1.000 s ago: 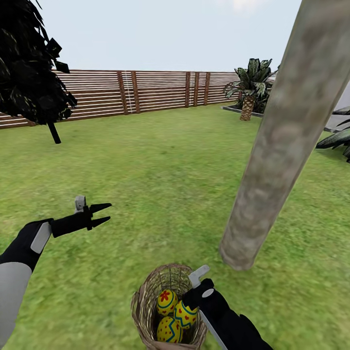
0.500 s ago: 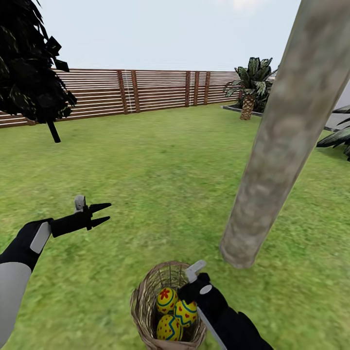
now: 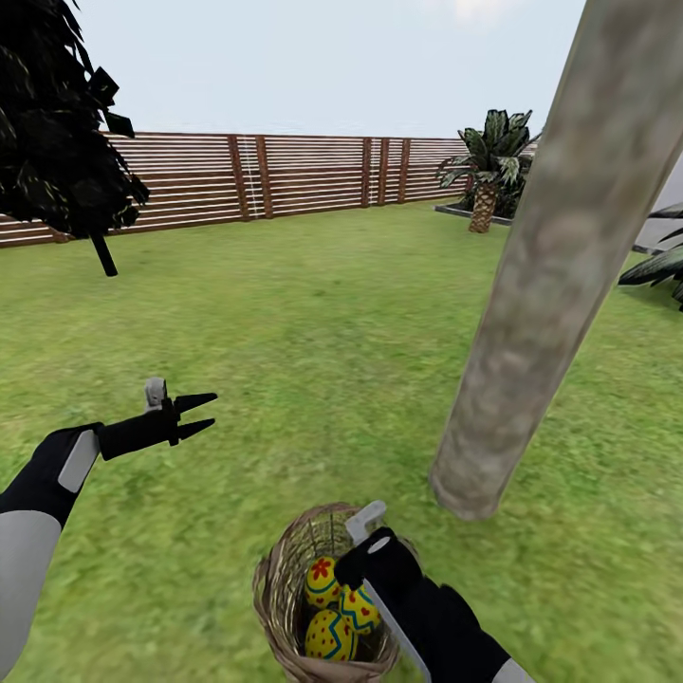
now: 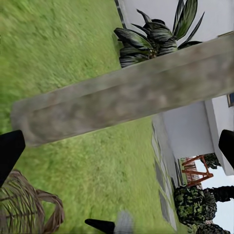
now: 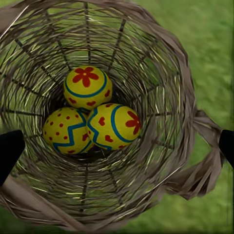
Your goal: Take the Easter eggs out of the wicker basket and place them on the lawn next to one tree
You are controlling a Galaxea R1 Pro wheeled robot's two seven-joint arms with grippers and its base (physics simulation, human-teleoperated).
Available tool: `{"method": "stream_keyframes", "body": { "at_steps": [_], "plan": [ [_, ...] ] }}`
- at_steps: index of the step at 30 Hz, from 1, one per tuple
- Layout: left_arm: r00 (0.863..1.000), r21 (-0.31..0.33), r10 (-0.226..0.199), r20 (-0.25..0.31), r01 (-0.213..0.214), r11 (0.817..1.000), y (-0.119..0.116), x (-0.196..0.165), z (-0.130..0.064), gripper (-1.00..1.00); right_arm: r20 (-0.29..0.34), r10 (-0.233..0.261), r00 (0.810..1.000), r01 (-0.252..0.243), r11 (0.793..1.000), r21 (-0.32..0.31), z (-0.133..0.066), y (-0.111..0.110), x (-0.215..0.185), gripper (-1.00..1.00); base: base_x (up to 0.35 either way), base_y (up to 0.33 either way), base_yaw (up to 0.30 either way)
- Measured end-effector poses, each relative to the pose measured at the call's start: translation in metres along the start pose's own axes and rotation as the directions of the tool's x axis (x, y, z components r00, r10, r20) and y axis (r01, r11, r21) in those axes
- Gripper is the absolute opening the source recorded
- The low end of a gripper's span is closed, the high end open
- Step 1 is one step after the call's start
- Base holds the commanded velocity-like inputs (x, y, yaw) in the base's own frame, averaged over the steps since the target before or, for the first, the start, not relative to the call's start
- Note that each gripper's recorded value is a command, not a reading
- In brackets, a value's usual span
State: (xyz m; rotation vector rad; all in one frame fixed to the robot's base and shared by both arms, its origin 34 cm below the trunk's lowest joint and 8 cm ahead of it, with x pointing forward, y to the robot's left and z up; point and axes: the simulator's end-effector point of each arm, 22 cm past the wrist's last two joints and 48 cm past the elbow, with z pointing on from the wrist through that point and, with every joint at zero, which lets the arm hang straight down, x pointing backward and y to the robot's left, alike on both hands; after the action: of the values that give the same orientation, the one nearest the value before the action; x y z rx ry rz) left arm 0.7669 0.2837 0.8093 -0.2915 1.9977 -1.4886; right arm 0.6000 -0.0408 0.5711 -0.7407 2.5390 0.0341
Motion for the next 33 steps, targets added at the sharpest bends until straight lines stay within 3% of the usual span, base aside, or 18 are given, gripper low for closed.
{"method": "stream_keyframes", "body": {
  "at_steps": [6, 12, 21, 33],
  "plan": [
    [1.0, 0.003, 0.008, 0.001, -0.008, 1.0, 0.008, 0.004, 0.001, 1.0, -0.053, -0.008, 0.999, 0.009, 1.0, 0.005, 0.024, -0.005, 0.01, 1.0, 0.0, 0.0, 0.0],
    [0.999, 0.019, 0.05, 0.016, -0.05, 0.999, 0.002, -0.005, 0.0, 1.0, -0.125, -0.022, 0.992, 0.017, 0.999, -0.044, 0.05, -0.005, 0.03, 1.0, 0.0, 0.0, 0.0],
    [0.995, 0.125, 0.077, 0.068, -0.085, 0.989, -0.033, -0.03, 0.01, 1.0, -0.127, -0.025, 0.992, 0.018, 0.998, -0.056, 0.065, 0.001, 0.039, 1.0, 0.0, 0.0, 0.0],
    [0.997, 0.171, 0.066, 0.048, -0.073, 0.982, -0.025, -0.007, 0.037, 1.0, -0.1, -0.027, 0.995, 0.021, 0.998, -0.06, 0.079, 0.008, 0.041, 1.0, 0.0, 0.0, 0.0]
  ]
}}
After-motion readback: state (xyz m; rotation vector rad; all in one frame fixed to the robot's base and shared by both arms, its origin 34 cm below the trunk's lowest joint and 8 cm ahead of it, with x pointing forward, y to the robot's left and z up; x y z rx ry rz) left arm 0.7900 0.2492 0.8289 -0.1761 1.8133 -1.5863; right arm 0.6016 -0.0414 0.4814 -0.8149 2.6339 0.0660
